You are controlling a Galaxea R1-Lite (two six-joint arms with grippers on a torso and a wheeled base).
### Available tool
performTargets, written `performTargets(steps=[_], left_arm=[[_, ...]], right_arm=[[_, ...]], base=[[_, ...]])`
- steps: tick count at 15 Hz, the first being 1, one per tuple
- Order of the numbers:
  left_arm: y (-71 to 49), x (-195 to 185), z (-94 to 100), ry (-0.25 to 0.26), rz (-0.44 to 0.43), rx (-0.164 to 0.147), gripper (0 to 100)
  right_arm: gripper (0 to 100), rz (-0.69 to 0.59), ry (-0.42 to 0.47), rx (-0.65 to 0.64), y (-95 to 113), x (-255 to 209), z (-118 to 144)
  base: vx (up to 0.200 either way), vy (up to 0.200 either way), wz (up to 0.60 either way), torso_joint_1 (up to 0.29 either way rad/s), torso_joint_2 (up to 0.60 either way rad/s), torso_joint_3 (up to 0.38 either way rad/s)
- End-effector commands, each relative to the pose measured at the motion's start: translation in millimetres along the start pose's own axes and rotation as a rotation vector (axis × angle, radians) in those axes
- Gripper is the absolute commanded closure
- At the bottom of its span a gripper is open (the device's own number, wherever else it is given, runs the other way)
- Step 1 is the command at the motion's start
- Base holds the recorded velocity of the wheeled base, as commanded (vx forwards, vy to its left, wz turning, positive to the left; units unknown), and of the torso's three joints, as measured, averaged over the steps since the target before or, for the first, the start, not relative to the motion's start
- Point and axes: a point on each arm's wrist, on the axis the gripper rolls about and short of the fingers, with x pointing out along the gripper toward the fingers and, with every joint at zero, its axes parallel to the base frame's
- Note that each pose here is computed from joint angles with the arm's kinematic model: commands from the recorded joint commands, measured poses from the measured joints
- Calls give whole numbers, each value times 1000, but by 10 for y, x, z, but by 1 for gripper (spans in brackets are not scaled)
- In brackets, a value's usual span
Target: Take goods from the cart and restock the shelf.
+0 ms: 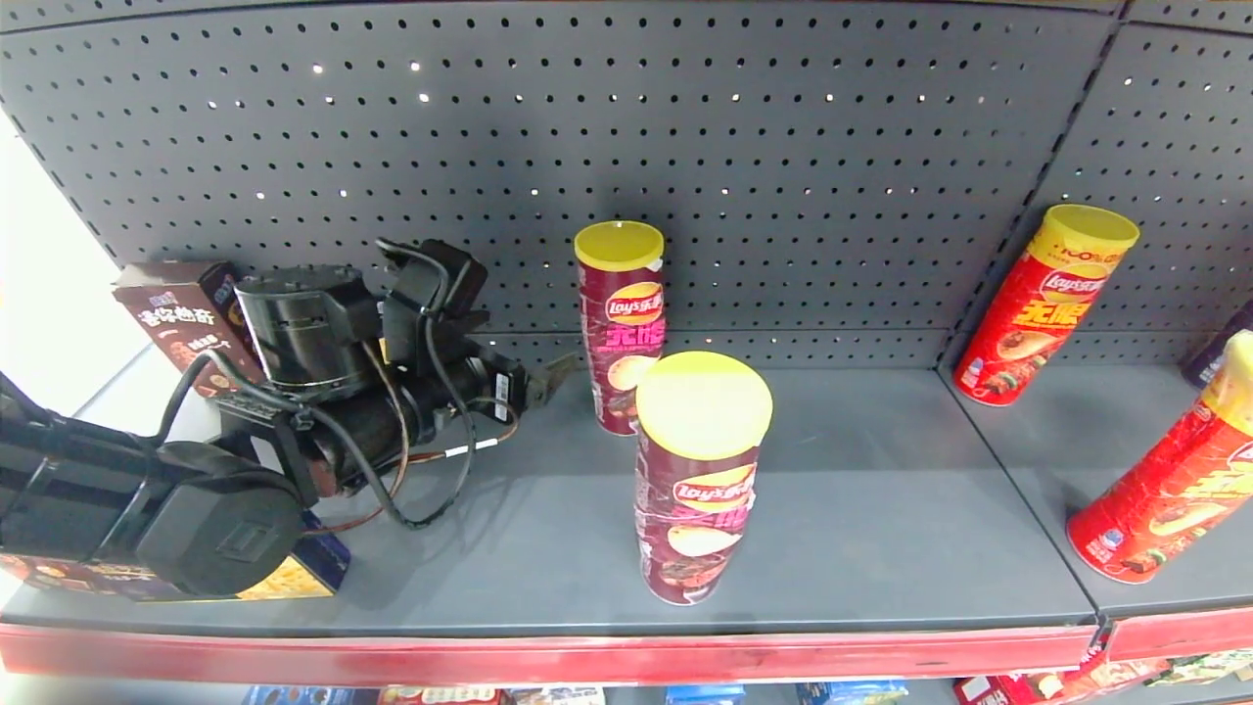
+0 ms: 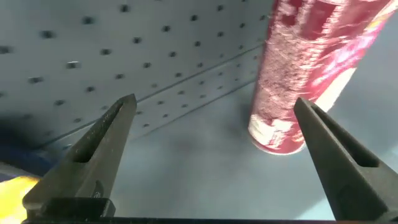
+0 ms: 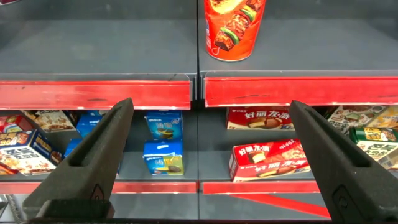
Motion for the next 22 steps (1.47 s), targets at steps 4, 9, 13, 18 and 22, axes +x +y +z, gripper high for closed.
performTargets(steps=[4, 9, 13, 18, 22], left_arm=[[13, 55, -128, 31, 63, 79, 0], [-46, 178, -247, 67, 77, 82, 0], [-143, 266, -280, 74, 68, 84, 0], [-229, 388, -215, 52, 60, 87, 0], [-309, 438, -215, 51, 50, 89, 0]], right_arm=[[0, 1, 2, 0, 0, 2, 1], [0, 1, 2, 0, 0, 2, 1], [0, 1, 2, 0, 0, 2, 1], [0, 1, 2, 0, 0, 2, 1], [0, 1, 2, 0, 0, 2, 1]], base=[[0, 0, 0, 0, 0, 0], [0, 0, 0, 0, 0, 0], [0, 0, 0, 0, 0, 0], [0, 0, 0, 0, 0, 0], [0, 0, 0, 0, 0, 0]])
